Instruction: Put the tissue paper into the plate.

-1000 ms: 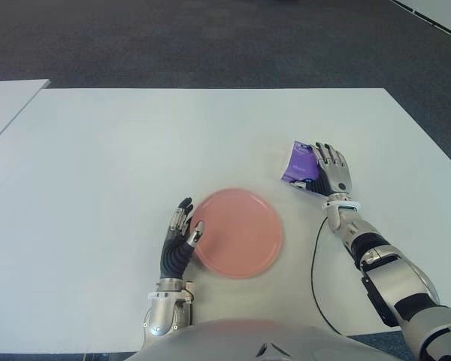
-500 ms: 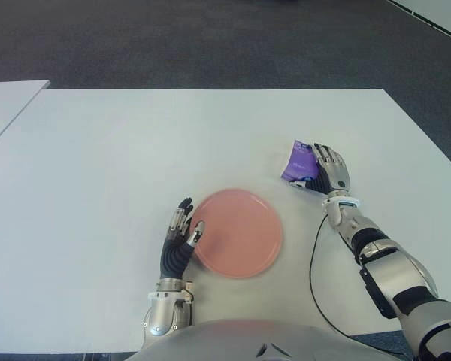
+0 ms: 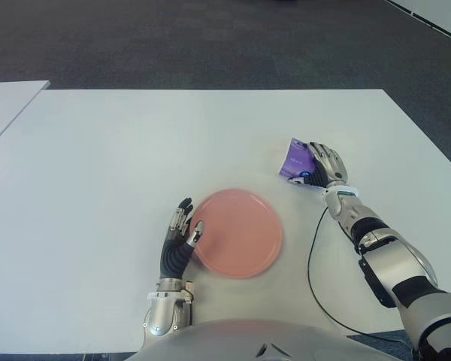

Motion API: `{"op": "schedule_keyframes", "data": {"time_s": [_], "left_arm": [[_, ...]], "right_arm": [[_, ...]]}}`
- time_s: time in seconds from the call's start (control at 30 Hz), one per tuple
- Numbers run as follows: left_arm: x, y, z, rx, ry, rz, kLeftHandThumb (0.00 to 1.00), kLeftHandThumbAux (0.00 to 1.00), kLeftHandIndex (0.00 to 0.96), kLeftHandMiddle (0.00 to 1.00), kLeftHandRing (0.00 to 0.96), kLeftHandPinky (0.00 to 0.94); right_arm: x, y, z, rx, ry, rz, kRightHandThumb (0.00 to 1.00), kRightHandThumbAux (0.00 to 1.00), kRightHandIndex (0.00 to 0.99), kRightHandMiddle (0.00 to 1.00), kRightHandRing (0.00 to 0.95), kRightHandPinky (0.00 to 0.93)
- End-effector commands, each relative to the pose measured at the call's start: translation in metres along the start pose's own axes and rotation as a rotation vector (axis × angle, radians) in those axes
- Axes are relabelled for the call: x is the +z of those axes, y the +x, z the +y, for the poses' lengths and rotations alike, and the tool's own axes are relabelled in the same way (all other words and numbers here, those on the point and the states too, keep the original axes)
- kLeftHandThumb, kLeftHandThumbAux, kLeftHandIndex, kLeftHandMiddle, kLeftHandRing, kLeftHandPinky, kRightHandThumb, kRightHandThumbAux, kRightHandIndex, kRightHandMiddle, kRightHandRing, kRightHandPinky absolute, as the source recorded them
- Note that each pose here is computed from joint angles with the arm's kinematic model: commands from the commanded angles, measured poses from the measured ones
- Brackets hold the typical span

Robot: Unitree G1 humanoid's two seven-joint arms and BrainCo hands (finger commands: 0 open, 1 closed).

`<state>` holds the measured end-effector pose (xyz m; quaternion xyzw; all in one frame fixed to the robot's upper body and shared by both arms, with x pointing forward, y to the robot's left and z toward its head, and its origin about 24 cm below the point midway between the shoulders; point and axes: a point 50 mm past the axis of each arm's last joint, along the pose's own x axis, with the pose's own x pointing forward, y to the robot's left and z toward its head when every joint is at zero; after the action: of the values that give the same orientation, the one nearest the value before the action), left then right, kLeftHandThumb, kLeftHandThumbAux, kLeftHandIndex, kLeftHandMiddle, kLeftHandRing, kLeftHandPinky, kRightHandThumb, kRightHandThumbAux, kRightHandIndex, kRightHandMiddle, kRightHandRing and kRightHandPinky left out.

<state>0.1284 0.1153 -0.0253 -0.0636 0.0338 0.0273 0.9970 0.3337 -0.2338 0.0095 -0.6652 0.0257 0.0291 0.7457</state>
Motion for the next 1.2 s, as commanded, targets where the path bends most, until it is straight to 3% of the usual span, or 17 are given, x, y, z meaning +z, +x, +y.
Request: {"op": "schedule_keyframes", "data": {"time_s": [0.03,0.3,0.53,0.6,0.77,0.8,0.83,0.9,1.1,1.2], "left_arm": [[-0.034,-0.015,-0.009,0.058,-0.042,0.228,0.127,0.561,0.0,0.003,0.0,0.0],[-0.036,-0.014,-0.011,0.061,-0.047,0.231,0.108,0.556,0.0,0.007,0.0,0.0],[-0.032,-0.016,-0.013,0.081,-0.056,0.217,0.116,0.565,0.0,0.012,0.0,0.0],[-0.031,-0.017,-0.013,0.087,-0.056,0.214,0.12,0.568,0.0,0.01,0.0,0.0],[-0.029,-0.017,-0.014,0.113,-0.034,0.208,0.131,0.583,0.0,0.005,0.0,0.0],[-0.029,-0.017,-0.014,0.116,-0.026,0.205,0.132,0.584,0.0,0.005,0.0,0.0],[-0.028,-0.017,-0.014,0.118,-0.02,0.203,0.132,0.584,0.0,0.004,0.0,0.0],[-0.026,-0.017,-0.014,0.118,-0.005,0.193,0.127,0.583,0.0,0.003,0.0,0.0],[-0.022,-0.015,-0.014,0.109,0.026,0.165,0.103,0.579,0.003,0.006,0.0,0.003],[-0.021,-0.015,-0.013,0.104,0.032,0.159,0.088,0.577,0.009,0.009,0.0,0.005]], "right_arm": [[-0.005,-0.027,0.049,0.305,-0.069,0.036,0.368,0.531,0.002,0.058,0.044,0.087],[0.002,-0.029,0.057,0.337,-0.136,0.042,0.365,0.552,0.008,0.076,0.059,0.111],[0.003,-0.03,0.059,0.3,-0.16,0.045,0.352,0.563,0.05,0.123,0.102,0.15],[0.003,-0.031,0.058,0.283,-0.182,0.034,0.346,0.57,0.112,0.187,0.157,0.199],[0.001,-0.032,0.056,0.235,-0.266,-0.012,0.358,0.602,0.36,0.48,0.437,0.409],[0.002,-0.032,0.056,0.228,-0.287,-0.021,0.36,0.605,0.378,0.501,0.458,0.426],[0.002,-0.032,0.056,0.223,-0.302,-0.027,0.476,0.646,0.396,0.542,0.51,0.471],[0.003,-0.033,0.058,0.217,-0.334,-0.036,0.598,0.69,0.414,0.597,0.577,0.541],[0.005,-0.033,0.057,0.178,-0.351,-0.049,0.678,0.719,0.43,0.682,0.673,0.696],[0.004,-0.034,0.058,0.173,-0.346,-0.049,0.687,0.722,0.432,0.706,0.696,0.729]]}}
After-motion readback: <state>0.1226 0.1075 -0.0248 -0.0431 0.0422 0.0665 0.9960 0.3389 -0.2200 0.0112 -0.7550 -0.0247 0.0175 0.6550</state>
